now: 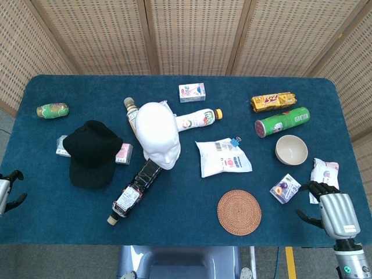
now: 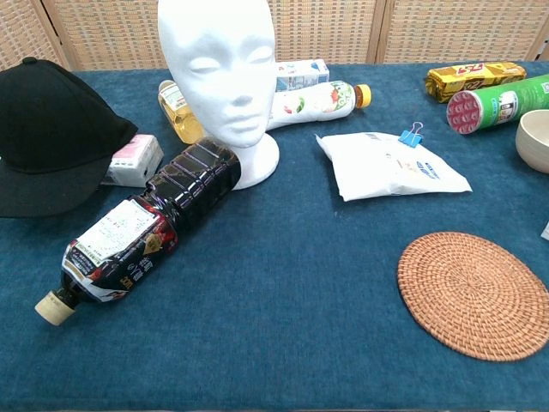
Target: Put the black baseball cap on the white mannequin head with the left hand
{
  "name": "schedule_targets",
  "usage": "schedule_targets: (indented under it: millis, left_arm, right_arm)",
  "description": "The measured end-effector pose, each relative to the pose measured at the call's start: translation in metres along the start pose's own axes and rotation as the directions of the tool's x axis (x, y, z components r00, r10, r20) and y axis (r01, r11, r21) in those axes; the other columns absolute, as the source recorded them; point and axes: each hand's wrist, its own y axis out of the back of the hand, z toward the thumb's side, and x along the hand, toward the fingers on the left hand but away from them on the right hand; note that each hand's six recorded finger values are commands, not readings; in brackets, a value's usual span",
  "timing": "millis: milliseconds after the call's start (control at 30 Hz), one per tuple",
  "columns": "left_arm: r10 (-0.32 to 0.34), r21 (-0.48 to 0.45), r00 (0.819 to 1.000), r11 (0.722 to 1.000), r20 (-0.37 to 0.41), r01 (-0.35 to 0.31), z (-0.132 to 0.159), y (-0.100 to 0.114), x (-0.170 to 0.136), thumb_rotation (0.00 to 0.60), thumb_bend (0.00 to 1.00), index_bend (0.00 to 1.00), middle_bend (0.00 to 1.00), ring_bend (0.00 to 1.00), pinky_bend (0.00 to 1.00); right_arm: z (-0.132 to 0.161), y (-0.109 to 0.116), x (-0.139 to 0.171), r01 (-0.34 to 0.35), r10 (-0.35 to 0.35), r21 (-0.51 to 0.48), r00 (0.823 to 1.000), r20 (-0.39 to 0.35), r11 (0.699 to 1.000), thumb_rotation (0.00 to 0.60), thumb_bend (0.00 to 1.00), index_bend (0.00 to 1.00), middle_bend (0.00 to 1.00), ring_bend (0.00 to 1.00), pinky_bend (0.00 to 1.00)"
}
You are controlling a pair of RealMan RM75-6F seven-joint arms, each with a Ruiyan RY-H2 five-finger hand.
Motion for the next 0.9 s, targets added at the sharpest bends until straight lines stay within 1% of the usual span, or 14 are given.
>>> schedule_targets:
  millis: [300,467,667,900]
  left_arm:
    - [-0.031,-0.015,0.998,0.999,0.049,0.032,0.009,-0.032,0.018,0.600,0.13,0.45,0.76,0.65,0.77]
    - [-0.044,-0.047,0.996,0.998,0.074,0.047,0.021,-0.050,0.023,0.600,0.13,0.41,0.76,0.65,0.77]
    - [-0.038,-0.064,0.993,0.997,0.111,0.045,0.037,-0.066,0.028,0.600,0.12,0.40,0.76,0.65,0.77]
    - [-0.029,-0.110,0.989,0.993,0.146,0.046,0.058,-0.080,0.038,0.600,0.12,0.40,0.76,0.65,0.77]
  right_arm:
    - [-0.001,-0.001,0.002,-0.002,0.002,0.003,1.000,0.008,1.000,0.600,0.08,0.42,0.42,0.44,0.48]
    - [-0.001,0.001,0.003,0.002,-0.002,0.005,1.000,0.010,1.000,0.600,0.08,0.42,0.42,0.44,0.48]
    - [-0.001,0.002,0.004,0.001,-0.001,0.008,1.000,0.013,1.000,0.600,0.08,0.42,0.42,0.44,0.48]
    - [-0.002,0.003,0.005,0.004,-0.005,0.011,1.000,0.020,1.000,0.600,0.08,0.42,0.42,0.44,0.48]
